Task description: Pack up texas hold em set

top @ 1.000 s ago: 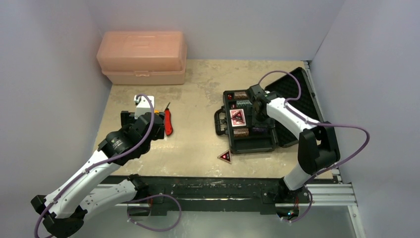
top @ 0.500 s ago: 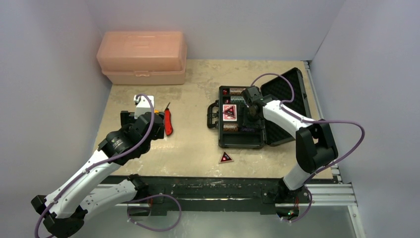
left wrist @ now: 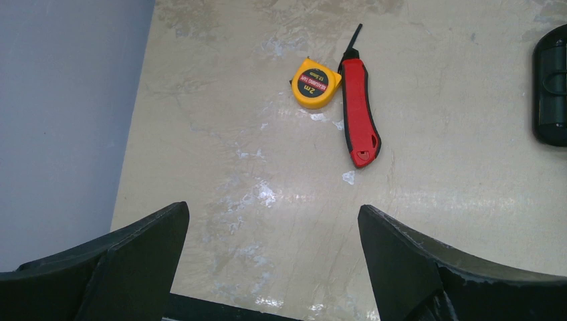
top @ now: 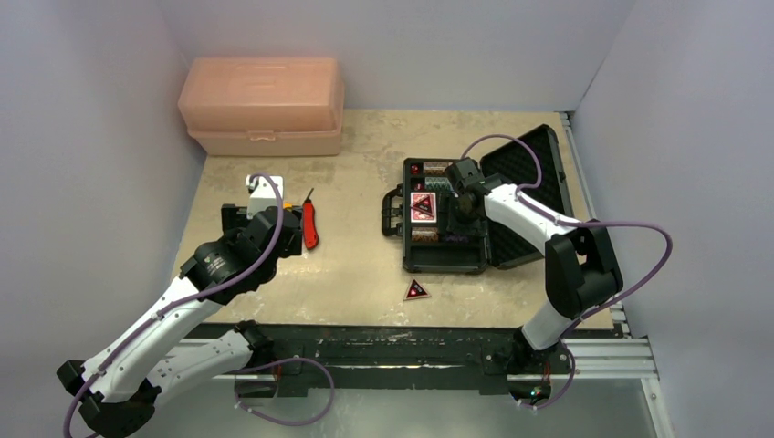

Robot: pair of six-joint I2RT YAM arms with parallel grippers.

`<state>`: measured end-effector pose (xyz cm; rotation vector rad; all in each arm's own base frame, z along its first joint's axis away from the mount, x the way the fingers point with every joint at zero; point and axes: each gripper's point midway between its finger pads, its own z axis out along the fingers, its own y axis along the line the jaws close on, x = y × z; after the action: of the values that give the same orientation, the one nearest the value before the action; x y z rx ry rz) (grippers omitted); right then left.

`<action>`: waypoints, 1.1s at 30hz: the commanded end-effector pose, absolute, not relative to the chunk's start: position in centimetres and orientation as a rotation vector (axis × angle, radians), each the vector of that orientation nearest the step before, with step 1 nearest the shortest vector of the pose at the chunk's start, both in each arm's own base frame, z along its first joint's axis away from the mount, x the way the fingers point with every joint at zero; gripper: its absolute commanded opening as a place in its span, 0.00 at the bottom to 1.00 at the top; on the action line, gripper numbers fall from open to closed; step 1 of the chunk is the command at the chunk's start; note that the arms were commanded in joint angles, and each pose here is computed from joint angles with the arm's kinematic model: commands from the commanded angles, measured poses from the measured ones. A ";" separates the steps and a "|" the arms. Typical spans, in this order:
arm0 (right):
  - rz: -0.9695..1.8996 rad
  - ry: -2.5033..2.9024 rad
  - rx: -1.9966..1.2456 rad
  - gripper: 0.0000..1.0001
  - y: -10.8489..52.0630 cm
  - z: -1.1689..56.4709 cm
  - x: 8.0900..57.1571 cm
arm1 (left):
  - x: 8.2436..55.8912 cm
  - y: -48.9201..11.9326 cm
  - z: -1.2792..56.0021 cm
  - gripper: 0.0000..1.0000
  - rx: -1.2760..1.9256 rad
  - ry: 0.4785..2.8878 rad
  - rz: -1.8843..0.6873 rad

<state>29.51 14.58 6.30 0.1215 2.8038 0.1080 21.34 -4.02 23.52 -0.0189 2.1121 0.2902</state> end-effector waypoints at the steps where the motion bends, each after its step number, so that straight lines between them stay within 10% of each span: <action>1: 0.252 2.698 0.108 0.61 16.6 9.8 31.2 | 21.5 -3.8 24.3 0.98 -0.032 2.086 0.283; 15: 0.261 2.651 0.108 0.87 16.3 12.9 31.0 | 21.5 -3.8 24.4 0.98 -0.036 2.082 0.277; 33: -0.046 2.638 0.316 0.51 9.1 10.1 30.1 | 21.5 -4.0 24.3 0.97 -0.028 2.089 0.274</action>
<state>30.67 9.73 11.04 0.2868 2.6294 0.0111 21.28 -3.98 23.61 -0.0216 2.1086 0.2848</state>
